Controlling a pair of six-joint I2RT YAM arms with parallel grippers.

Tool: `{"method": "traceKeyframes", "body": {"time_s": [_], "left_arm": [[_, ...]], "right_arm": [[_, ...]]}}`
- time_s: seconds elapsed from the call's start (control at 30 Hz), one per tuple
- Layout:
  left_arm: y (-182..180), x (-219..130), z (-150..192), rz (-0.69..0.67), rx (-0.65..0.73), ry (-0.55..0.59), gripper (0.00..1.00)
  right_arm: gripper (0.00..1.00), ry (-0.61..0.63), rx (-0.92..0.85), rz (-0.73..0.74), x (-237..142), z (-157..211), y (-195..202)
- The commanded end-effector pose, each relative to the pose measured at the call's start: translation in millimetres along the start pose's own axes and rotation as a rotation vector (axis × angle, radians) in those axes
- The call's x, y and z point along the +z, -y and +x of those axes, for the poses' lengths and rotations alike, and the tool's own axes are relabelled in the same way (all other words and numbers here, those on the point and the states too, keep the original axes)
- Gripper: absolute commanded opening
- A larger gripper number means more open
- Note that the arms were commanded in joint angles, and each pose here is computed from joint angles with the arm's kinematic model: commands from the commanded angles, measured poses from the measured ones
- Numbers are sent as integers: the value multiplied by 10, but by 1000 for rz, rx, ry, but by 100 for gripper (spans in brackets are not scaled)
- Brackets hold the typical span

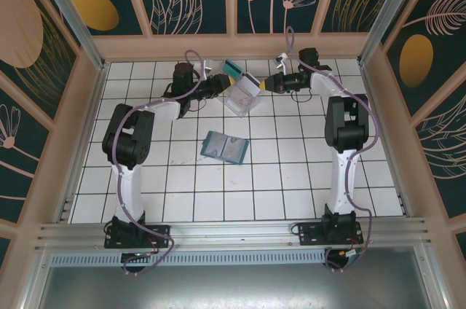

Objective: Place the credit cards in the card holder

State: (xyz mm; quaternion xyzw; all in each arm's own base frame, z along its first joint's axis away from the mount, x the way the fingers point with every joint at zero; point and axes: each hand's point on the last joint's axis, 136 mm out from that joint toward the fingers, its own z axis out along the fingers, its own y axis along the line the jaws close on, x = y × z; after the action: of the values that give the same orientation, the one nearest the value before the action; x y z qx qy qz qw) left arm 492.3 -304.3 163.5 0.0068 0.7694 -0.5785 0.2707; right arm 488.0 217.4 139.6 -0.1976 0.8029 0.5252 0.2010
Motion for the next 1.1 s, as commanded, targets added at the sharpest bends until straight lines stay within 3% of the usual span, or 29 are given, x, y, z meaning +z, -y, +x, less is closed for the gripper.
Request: {"method": "traceKeyframes", "body": {"time_s": [0.0,0.33,0.7,1.0,1.07], "left_arm": [[85,124,-27,68,1,-2,43],[-74,235,5,63,-25,-5,49],[-1,437,1,116,-38,-16,50],[-38,523,51,124,-53,-32,49],[-3,530,35,138,-54,-26,42]], "right_arm": [[10,5,-2,-47,2,10,-2],[9,18,0,-96,-27,-21,-45],[9,13,5,-110,-35,-9,-49],[8,11,7,-125,-42,18,-57],[8,10,8,-122,-41,26,-41]]}}
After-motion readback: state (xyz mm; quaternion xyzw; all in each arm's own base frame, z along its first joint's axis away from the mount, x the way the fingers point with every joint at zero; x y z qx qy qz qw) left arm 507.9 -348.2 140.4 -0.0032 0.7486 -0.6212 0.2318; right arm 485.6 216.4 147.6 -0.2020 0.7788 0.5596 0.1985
